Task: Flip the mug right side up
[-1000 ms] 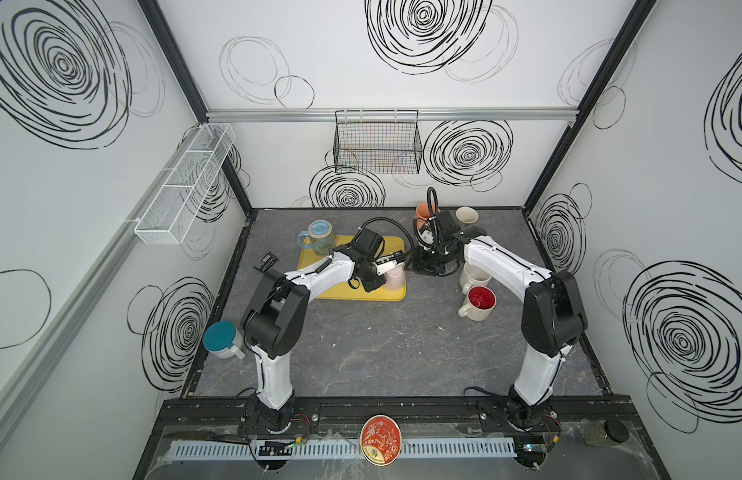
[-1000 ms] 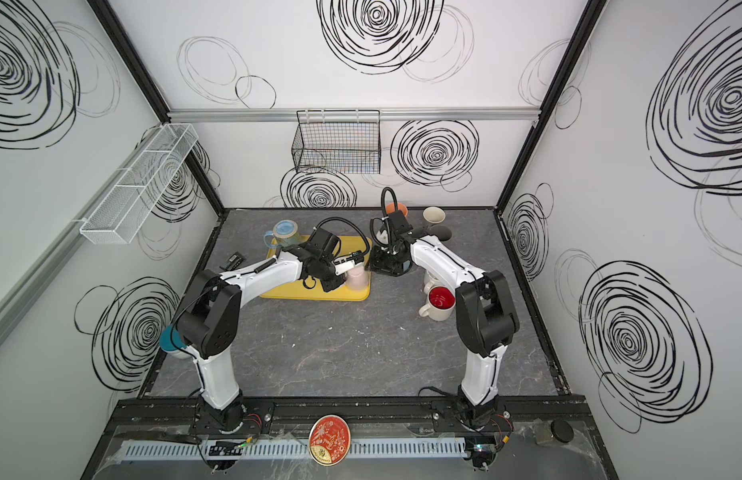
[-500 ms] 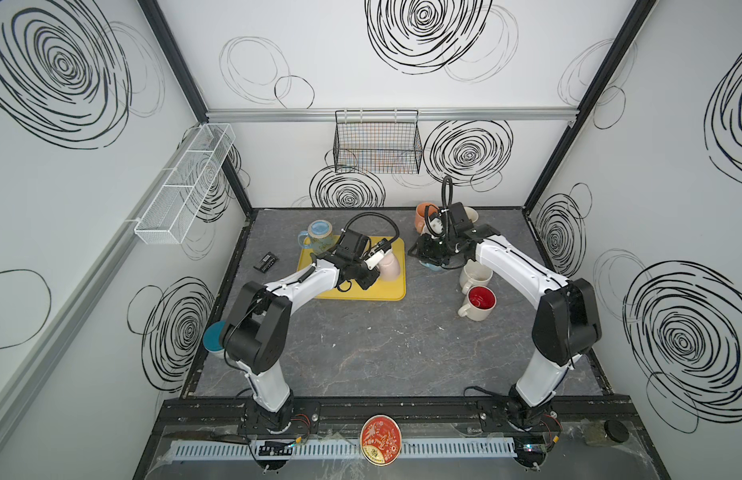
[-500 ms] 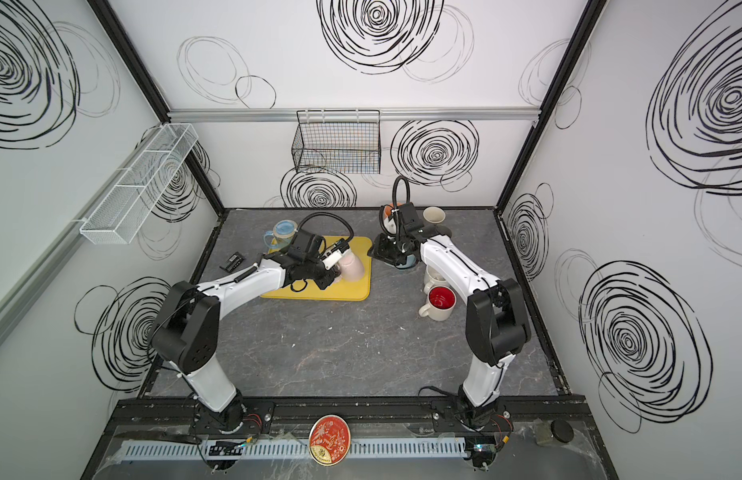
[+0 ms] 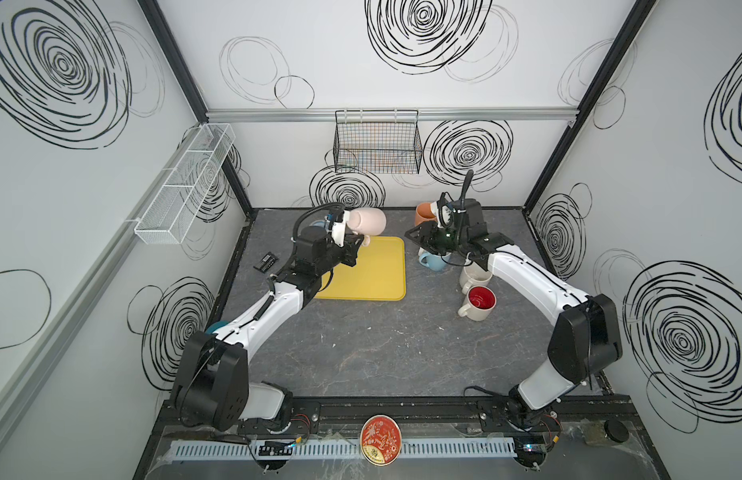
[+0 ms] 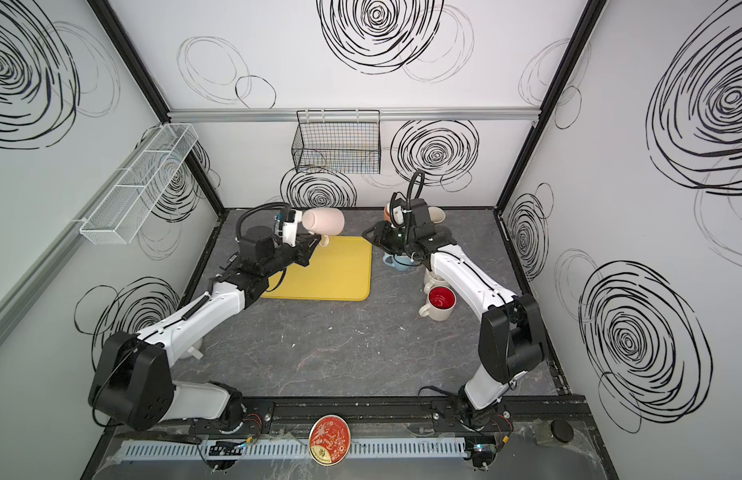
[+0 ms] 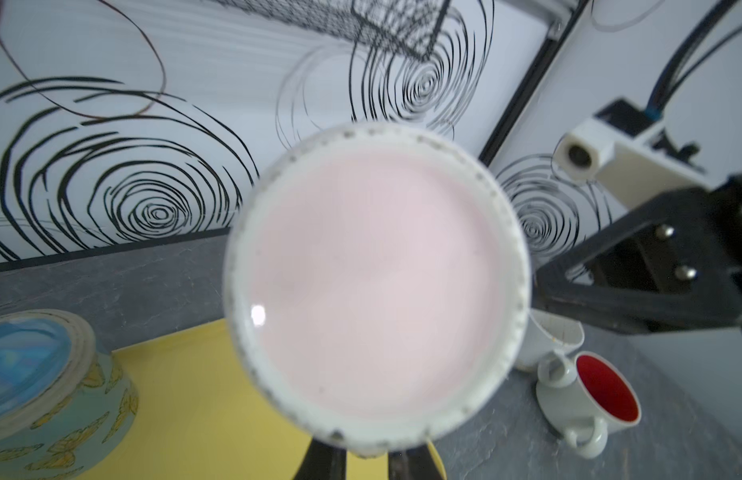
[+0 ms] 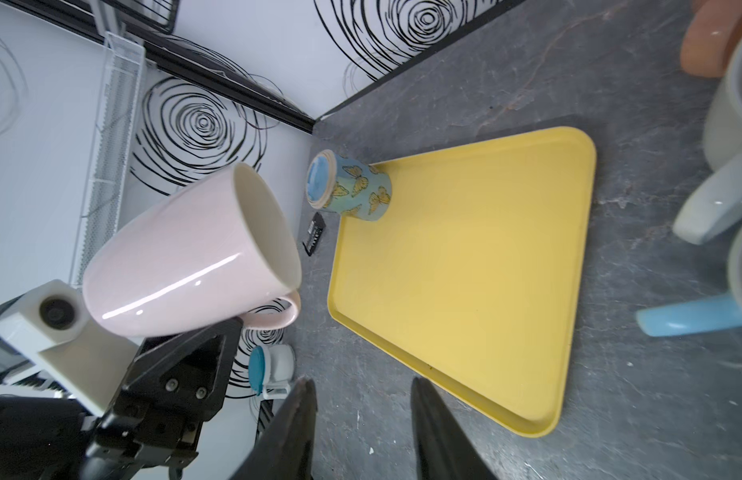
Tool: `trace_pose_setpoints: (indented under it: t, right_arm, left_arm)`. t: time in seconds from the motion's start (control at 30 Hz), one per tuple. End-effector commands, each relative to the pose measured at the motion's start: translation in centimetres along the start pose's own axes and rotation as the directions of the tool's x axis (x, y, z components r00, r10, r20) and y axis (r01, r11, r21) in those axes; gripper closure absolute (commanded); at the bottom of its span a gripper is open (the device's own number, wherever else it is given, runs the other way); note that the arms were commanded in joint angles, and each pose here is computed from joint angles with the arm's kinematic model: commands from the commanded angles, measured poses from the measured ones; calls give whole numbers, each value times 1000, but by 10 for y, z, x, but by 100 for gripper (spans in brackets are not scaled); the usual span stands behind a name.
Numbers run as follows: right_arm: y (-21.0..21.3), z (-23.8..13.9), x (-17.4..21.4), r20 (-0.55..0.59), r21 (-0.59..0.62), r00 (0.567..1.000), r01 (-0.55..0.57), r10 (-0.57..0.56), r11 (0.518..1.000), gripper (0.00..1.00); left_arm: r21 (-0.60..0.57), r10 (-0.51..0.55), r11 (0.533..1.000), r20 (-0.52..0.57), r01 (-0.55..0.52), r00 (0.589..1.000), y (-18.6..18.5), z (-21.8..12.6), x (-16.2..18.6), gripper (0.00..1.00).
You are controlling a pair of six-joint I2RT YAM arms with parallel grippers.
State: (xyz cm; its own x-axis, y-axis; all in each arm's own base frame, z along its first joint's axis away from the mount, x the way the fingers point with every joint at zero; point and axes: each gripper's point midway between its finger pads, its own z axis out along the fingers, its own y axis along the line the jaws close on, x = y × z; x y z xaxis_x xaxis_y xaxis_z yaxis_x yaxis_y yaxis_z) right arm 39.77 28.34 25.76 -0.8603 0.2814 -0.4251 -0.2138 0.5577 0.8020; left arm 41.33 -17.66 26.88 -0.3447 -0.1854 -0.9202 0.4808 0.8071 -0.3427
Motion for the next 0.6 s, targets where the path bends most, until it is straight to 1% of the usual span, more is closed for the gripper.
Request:
trace_pose_setpoints:
  t: [0.0,0.1,0.27,0.37,0.47,0.57]
  right_arm:
    - [53,-13,-14,65,-181,996,71,-60,981,58]
    - [81,-12,-11,64,-274,990,138,-125,952,58]
    - [119,-8,-6,28,-422,983,174,-179,890,57]
    - [141,-10,-6,21,-489,976,198,-216,849,56]
    - [159,-14,-5,12,-546,969,214,-247,810,55]
    - [171,-18,-6,22,-571,964,231,-266,788,55]
  left_arm:
    - [202,-146,976,350,78,925,-36,-38,-101,100]
    - [293,-232,949,415,112,880,-44,-57,-126,100]
    - [454,-349,881,435,132,830,-63,-77,-153,100]
    - [529,-398,838,426,133,813,-74,-86,-163,100]
    - [580,-430,804,416,130,801,-83,-93,-170,100]
    - [615,-451,778,402,130,797,-89,-97,-174,100]
